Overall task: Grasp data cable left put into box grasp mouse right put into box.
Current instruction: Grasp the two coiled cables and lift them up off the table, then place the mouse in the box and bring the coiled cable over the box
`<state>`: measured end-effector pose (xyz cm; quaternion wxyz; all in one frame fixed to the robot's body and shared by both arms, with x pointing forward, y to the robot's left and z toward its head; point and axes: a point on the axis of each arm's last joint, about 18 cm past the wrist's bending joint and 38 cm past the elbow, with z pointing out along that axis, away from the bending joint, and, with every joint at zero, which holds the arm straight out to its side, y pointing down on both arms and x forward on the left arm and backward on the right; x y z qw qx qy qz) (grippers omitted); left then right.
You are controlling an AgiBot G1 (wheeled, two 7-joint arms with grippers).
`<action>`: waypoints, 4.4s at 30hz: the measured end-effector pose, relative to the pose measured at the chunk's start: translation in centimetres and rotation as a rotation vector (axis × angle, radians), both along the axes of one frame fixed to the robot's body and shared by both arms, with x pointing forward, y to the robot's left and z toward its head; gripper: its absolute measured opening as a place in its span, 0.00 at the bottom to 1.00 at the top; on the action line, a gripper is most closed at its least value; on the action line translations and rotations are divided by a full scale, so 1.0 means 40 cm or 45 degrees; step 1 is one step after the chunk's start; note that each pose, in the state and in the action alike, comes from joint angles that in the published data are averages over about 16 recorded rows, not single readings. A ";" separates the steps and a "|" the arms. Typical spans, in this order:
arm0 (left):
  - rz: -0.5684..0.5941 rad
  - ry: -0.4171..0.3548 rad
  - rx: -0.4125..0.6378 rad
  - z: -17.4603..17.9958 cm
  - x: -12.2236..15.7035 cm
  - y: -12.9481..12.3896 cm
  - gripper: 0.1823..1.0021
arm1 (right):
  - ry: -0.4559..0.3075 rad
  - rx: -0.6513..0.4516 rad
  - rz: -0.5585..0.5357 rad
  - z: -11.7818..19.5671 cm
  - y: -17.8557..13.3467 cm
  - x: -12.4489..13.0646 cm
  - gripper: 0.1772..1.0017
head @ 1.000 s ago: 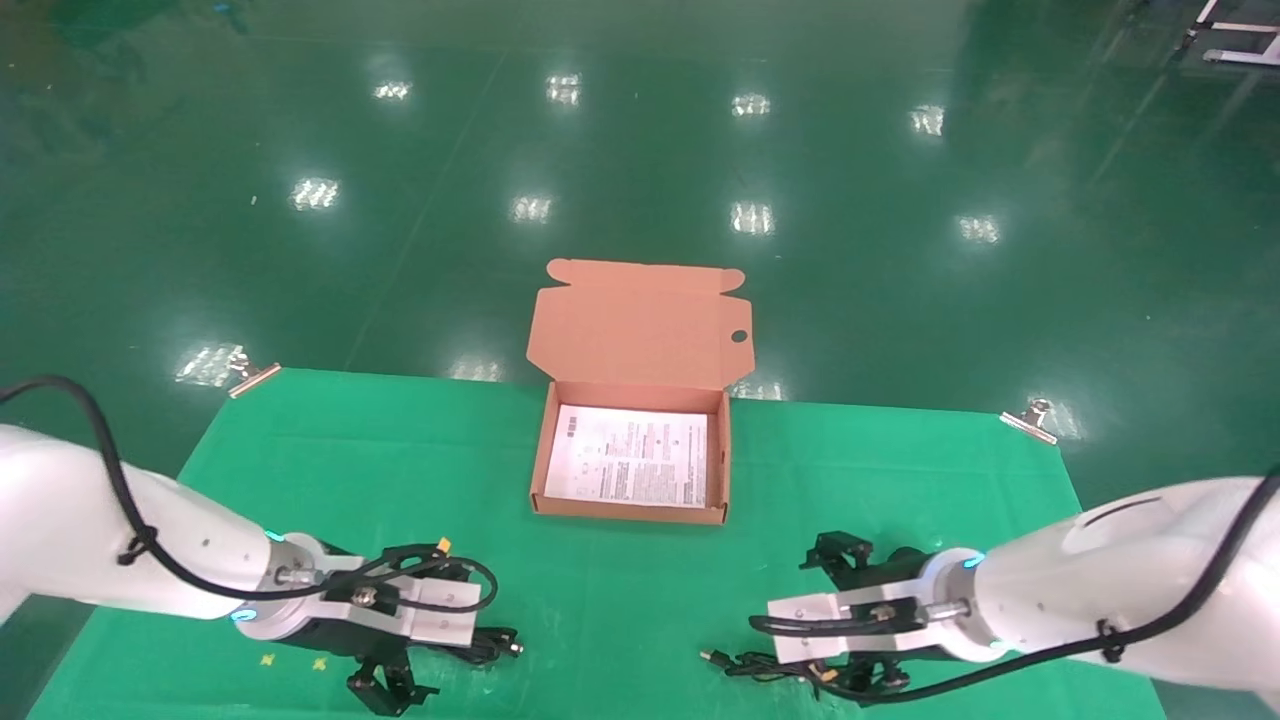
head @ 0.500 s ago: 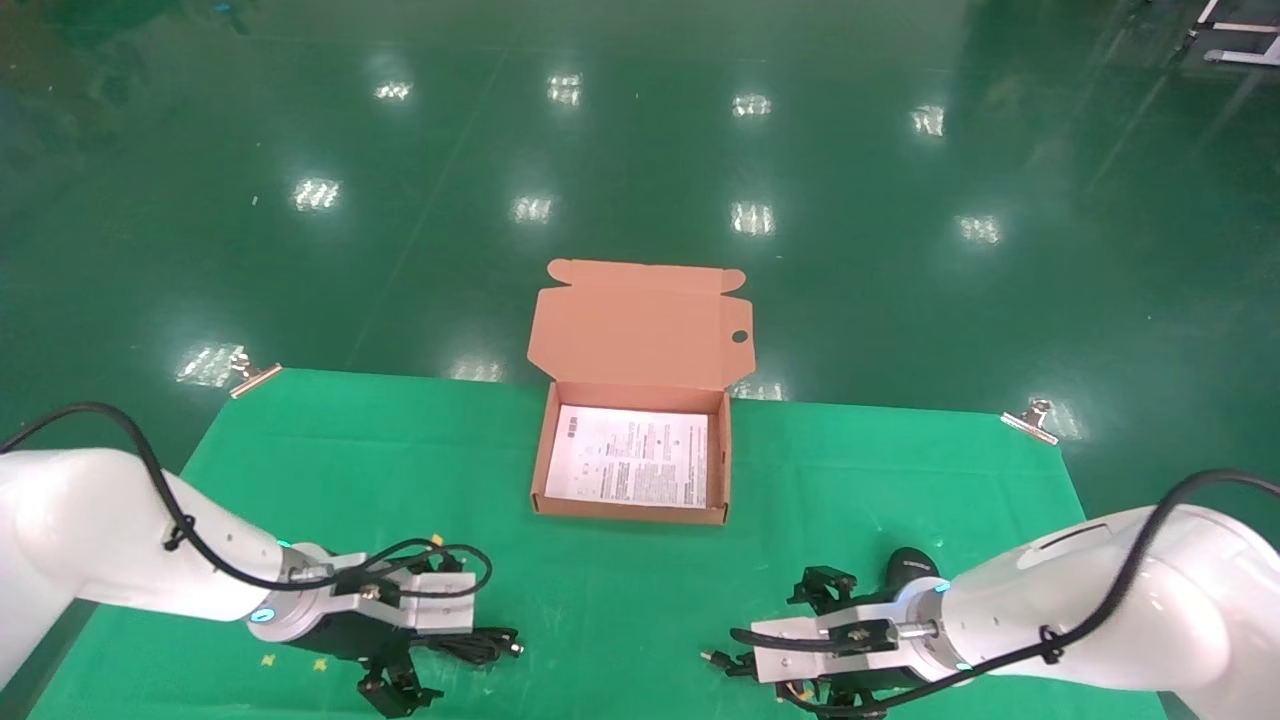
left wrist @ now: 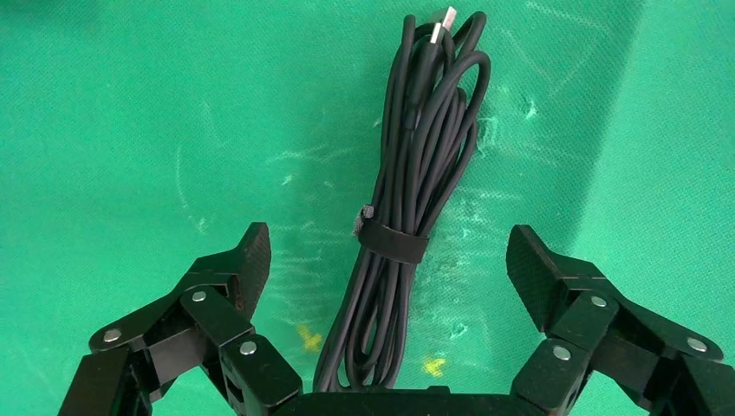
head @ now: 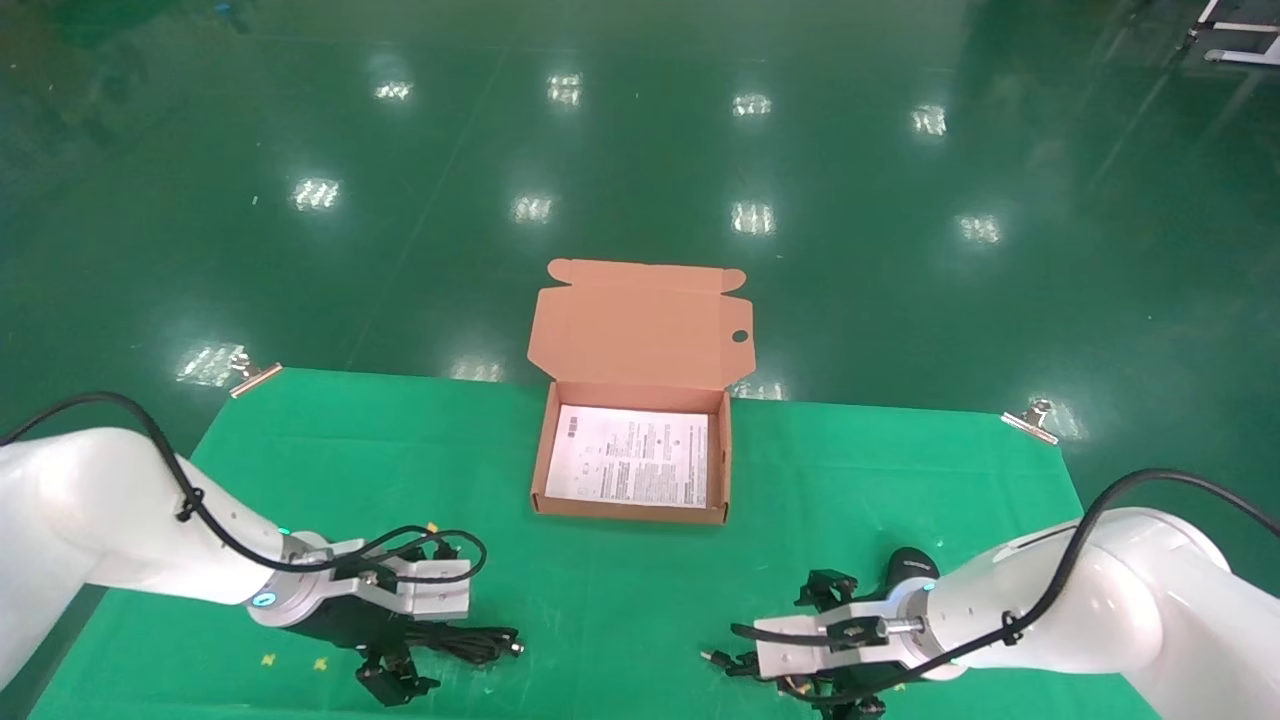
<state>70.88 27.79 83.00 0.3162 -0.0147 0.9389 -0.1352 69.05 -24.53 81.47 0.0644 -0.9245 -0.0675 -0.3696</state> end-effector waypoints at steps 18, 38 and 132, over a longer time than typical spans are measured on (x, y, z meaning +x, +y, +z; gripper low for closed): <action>0.000 0.000 0.000 0.001 0.002 0.001 0.84 | 0.000 -0.002 -0.003 -0.001 -0.001 0.003 0.84; -0.003 0.000 0.002 0.000 0.000 0.001 0.34 | 0.002 0.000 -0.002 0.000 0.000 0.001 0.35; 0.242 -0.894 0.090 0.650 0.057 0.012 0.11 | -0.785 0.321 0.309 0.694 0.354 0.083 0.06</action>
